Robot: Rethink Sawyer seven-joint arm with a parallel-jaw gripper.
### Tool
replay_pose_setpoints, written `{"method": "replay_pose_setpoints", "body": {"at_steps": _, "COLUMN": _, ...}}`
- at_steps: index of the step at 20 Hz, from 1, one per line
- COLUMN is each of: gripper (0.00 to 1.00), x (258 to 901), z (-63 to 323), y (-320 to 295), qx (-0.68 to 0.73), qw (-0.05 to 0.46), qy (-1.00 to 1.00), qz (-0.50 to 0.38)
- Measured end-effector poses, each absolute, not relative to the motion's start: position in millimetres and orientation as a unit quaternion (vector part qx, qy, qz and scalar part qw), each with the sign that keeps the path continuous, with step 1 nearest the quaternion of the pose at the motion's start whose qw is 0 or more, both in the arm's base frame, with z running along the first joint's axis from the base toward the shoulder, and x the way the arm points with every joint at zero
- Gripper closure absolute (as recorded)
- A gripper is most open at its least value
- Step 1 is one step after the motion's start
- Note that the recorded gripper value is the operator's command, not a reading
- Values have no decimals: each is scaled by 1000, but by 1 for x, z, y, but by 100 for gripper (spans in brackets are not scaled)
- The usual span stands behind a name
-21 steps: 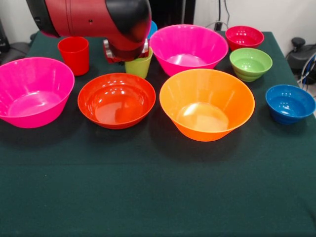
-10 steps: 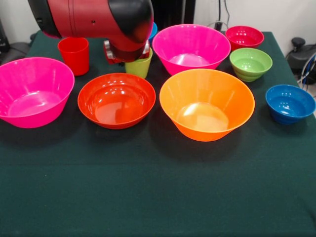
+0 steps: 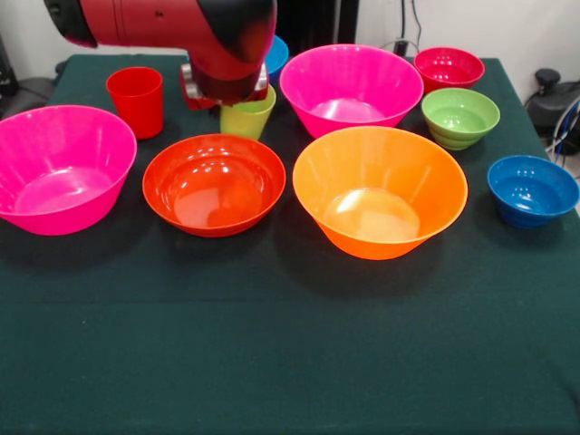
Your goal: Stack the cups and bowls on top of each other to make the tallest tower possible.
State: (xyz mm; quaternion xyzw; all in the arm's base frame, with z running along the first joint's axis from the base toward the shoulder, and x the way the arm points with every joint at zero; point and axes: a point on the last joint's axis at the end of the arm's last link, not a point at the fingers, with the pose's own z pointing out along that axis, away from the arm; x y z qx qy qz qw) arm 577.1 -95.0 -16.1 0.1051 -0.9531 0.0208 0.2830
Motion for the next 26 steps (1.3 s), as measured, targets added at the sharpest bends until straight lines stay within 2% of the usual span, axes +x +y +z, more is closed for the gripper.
{"method": "replay_pose_setpoints", "body": {"at_steps": 3, "gripper": 100, "x": 587, "z": 4, "y": -95, "qx": 96, "qw": 283, "qy": -954, "qz": 18}}
{"method": "replay_pose_setpoints", "body": {"at_steps": 10, "gripper": 100, "x": 599, "z": 46, "y": -88, "qx": 77, "qw": 317, "qy": -945, "qz": 0}}
{"method": "replay_pose_setpoints", "body": {"at_steps": 13, "gripper": 100, "x": 606, "z": 60, "y": -82, "qx": 74, "qw": 334, "qy": -940, "qz": -12}}
{"method": "replay_pose_setpoints", "body": {"at_steps": 17, "gripper": 100, "x": 617, "z": 68, "y": -72, "qx": 73, "qw": 329, "qy": -941, "qz": -30}}
{"method": "replay_pose_setpoints", "body": {"at_steps": 20, "gripper": 100, "x": 626, "z": 69, "y": -65, "qx": 74, "qw": 307, "qy": -948, "qz": -43}}
{"method": "replay_pose_setpoints", "body": {"at_steps": 26, "gripper": 100, "x": 656, "z": 62, "y": -51, "qx": 82, "qw": 209, "qy": -973, "qz": -54}}
